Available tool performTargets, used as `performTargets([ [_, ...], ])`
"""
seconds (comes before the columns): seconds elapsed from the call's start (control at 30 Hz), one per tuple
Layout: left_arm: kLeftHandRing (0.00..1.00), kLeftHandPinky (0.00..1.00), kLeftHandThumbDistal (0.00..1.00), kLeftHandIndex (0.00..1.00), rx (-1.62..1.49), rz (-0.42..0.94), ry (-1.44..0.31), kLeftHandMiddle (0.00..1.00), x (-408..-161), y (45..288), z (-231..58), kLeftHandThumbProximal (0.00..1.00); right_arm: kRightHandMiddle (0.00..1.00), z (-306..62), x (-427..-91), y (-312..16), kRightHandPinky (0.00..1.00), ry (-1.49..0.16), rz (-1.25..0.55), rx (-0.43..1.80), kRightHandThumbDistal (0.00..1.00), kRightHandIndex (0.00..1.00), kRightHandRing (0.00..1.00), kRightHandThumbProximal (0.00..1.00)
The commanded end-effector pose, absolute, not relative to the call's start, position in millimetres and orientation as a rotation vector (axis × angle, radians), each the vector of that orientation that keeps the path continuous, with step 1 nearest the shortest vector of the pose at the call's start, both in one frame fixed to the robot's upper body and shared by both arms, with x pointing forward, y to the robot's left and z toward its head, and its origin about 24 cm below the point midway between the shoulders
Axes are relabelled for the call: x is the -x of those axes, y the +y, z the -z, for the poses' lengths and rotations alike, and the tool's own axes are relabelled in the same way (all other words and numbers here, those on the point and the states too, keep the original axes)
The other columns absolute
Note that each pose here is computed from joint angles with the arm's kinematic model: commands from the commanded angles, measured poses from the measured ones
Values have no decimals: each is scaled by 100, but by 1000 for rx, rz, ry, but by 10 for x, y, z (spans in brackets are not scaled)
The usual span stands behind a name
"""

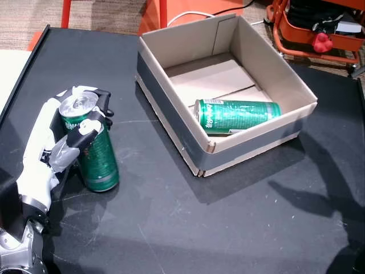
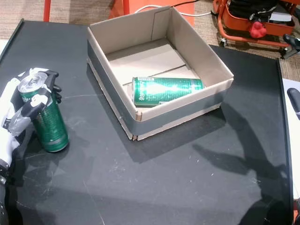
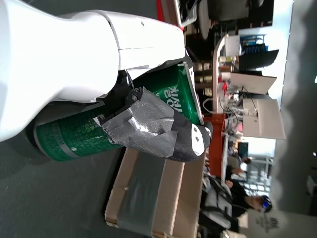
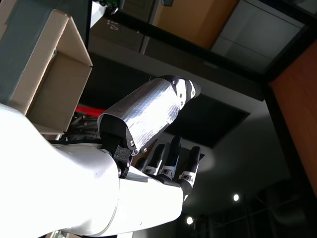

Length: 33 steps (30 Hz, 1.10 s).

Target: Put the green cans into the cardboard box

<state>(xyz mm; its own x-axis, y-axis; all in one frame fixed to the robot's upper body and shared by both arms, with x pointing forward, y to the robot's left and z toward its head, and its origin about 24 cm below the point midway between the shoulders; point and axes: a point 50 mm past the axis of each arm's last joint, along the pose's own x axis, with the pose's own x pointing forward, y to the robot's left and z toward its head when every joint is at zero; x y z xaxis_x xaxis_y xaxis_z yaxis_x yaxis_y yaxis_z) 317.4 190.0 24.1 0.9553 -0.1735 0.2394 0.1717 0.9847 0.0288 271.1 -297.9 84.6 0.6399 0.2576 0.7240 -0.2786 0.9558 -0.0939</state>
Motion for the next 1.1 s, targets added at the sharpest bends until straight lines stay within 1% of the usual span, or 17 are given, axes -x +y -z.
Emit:
performTargets([
  [0.0,42,40,11,31,-36,168,-248,36,-3140,1912,-220,22,74,-795,-2689,-2994,75,-795,-299,-44,90,89,68,61],
  [0.03,45,41,9,32,-41,168,-248,38,-3142,1913,-222,5,75,-789,-2688,-2998,75,-788,-300,-49,93,91,69,61],
  [0.07,51,46,8,36,-49,167,-248,42,-3142,1914,-225,0,75,-783,-2689,-2996,75,-781,-297,-54,94,92,68,60],
  [0.13,64,57,5,47,-61,163,-245,53,-3145,1917,-225,0,76,-783,-2688,-2988,75,-780,-300,-52,88,93,69,57],
  [0.17,69,63,2,51,-61,160,-245,57,-3145,1917,-225,0,75,-782,-2687,-2984,75,-779,-296,-47,89,92,68,59],
  [0.27,76,72,0,54,-68,142,-250,63,-3148,1914,-231,0,74,-781,-2681,-2978,75,-776,-286,-32,90,90,68,61],
  [0.3,76,73,0,55,-68,135,-248,64,-3151,1915,-231,0,74,-782,-2682,-2977,75,-778,-288,-31,89,90,68,60],
  [0.33,77,74,0,56,-69,126,-244,65,-3154,1918,-229,0,74,-784,-2681,-2976,75,-783,-291,-28,84,90,68,60],
  [0.37,77,74,0,56,-67,119,-240,65,-3157,1922,-227,0,75,-785,-2681,-2976,75,-786,-293,-25,84,90,67,60],
  [0.47,77,75,0,57,-62,98,-234,66,-3166,1942,-228,0,75,-767,-2692,-2969,75,-766,-293,-43,94,91,67,61],
  [0.5,77,76,0,58,-72,94,-234,66,-3170,1950,-234,0,76,-764,-2693,-2966,75,-763,-293,-41,90,91,67,63],
  [0.57,77,78,0,57,-92,95,-229,66,-3182,1967,-246,0,75,-759,-2696,-2956,75,-760,-288,-39,92,91,67,62],
  [0.6,77,78,0,57,-104,97,-230,65,-3190,1976,-257,0,75,-750,-2700,-2947,74,-758,-280,-51,95,91,66,60],
  [0.73,72,76,0,53,-167,92,-239,61,-3227,2004,-315,0,73,-739,-2714,-2901,74,-768,-268,-59,91,91,65,61],
  [0.87,72,75,0,55,-184,76,-268,62,-3259,2023,-384,0,75,-719,-2713,-2878,73,-758,-242,-56,95,95,63,63],
  [0.97,73,76,0,55,-178,63,-283,63,-3267,2036,-411,0,75,-723,-2705,-2889,74,-765,-243,-49,86,96,63,62],
  [1.07,73,76,0,57,-179,55,-291,64,-3262,2053,-420,0,73,-730,-2702,-2906,76,-773,-253,-57,89,92,65,61],
])
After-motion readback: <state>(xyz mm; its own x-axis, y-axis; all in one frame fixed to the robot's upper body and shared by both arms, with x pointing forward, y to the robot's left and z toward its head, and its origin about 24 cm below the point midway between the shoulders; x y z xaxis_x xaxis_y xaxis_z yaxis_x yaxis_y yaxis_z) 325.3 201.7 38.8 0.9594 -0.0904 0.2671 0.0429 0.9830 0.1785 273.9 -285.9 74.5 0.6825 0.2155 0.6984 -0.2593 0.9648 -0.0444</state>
